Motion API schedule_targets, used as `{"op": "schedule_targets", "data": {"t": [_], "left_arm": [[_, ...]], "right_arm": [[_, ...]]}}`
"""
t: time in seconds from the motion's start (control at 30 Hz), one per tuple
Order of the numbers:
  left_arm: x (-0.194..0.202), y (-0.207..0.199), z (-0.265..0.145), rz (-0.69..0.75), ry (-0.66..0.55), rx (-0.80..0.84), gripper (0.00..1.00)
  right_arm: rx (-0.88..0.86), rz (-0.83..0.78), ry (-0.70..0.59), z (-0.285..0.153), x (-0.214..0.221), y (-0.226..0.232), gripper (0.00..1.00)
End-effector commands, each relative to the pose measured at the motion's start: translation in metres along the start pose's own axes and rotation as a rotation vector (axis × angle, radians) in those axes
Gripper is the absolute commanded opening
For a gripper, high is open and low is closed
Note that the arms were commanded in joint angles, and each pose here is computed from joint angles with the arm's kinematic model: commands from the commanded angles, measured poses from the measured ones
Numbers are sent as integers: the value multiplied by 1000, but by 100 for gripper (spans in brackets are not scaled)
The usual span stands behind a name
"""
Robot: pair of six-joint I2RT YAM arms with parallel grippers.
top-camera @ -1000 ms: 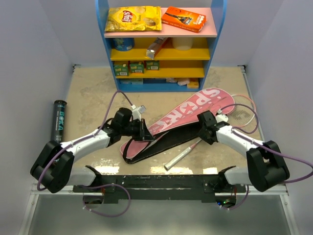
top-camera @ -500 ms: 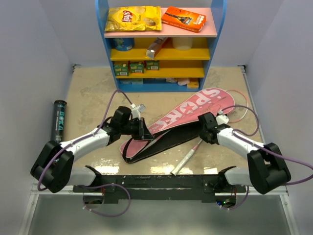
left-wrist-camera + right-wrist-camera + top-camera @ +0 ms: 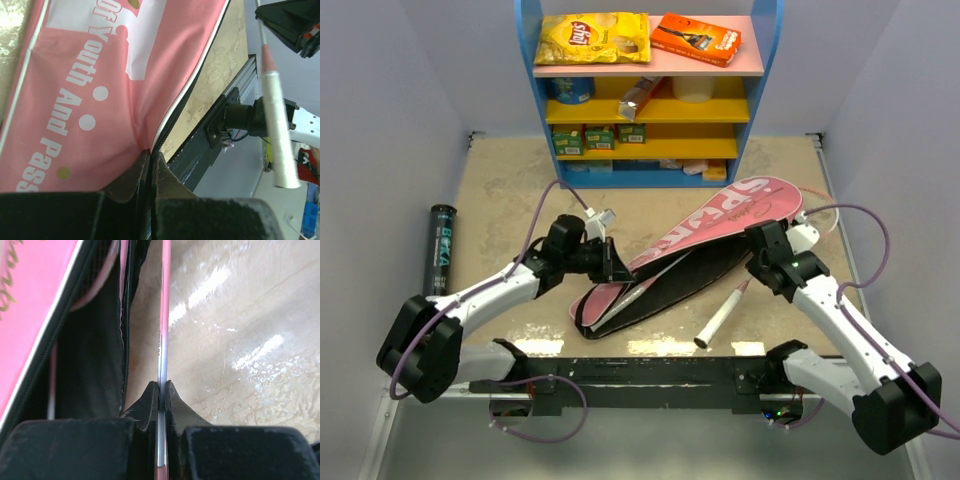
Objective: Pack up the badminton gear
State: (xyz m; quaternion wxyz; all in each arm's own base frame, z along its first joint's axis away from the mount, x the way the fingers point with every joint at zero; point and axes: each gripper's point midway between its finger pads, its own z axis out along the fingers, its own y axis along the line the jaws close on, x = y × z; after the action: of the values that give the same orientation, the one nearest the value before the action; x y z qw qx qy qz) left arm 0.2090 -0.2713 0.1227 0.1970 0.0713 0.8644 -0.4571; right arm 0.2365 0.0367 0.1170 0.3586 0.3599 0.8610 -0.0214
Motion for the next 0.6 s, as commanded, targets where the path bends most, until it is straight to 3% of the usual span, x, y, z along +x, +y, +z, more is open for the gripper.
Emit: {"op": "schedule_targets", "data": {"t": [0.0, 0.27, 0.57], "left_arm": [[-10, -20, -15, 50, -45, 57, 0], [-5, -12, -31, 58, -73, 8, 0], [-10, -1, -64, 47, -187, -117, 0]], "right_arm": [[28, 60, -147, -33, -49, -6, 0], [22, 91, -238, -72, -91, -8, 0], [-48, 47, -284, -103, -127, 14, 0]]}}
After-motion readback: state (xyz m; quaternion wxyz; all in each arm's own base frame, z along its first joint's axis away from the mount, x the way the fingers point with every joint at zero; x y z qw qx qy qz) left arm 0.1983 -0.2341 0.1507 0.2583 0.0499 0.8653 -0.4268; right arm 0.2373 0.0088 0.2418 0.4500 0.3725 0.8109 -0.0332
